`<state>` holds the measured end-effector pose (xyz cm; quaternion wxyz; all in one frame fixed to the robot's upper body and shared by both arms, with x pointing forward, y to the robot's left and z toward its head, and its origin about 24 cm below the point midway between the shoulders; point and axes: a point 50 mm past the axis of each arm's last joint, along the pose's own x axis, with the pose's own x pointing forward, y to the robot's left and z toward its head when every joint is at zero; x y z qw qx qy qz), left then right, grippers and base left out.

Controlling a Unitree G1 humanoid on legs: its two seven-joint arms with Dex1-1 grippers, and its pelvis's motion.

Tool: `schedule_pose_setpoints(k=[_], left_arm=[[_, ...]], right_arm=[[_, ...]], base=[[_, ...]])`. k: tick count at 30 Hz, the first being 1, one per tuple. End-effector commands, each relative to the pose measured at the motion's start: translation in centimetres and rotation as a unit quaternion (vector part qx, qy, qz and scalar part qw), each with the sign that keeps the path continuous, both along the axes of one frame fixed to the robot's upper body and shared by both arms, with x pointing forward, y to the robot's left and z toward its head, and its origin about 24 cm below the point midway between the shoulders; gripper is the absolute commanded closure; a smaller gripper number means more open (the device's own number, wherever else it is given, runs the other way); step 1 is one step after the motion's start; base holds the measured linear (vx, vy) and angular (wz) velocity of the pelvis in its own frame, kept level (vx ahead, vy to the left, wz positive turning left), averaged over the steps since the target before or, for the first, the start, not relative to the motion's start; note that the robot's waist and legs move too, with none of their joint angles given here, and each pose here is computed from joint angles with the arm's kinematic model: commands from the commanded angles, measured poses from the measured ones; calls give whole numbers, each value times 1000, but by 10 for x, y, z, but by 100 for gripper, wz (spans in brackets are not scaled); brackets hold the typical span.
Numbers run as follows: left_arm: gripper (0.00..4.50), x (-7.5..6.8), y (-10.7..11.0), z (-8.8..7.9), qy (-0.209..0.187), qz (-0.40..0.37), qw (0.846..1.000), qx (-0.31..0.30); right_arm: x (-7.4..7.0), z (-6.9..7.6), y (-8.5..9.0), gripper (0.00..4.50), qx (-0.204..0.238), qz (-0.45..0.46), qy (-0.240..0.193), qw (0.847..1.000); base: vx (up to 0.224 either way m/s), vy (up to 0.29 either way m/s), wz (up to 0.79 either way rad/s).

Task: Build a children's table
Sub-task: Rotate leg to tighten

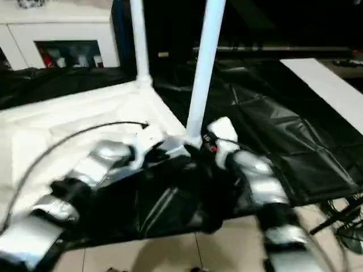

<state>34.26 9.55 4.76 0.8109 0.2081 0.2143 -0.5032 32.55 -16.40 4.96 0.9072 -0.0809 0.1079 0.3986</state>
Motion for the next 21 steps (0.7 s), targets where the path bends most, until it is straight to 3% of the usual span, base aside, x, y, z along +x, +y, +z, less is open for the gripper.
schedule_pose_setpoints(k=[1, 3, 11, 21], left_arm=[[450, -14, -7, -6, 28, -72, 997, -8], [450, -28, 4, 0, 60, -144, 988, -7], [450, -31, 14, 3, 74, -158, 985, -3], [450, -33, 20, 6, 75, -151, 986, -2]], right_arm=[[-5, 5, 3, 39, -8, 50, -1, 999], [-10, 6, -5, 39, -25, 88, 19, 996], [-18, 6, -2, 39, -41, 148, 43, 987], [-20, 7, -1, 128, -40, 160, 52, 985]], base=[[0, 0, 0], [0, 0, 0], [57, -28, 9], [6, -2, 0]])
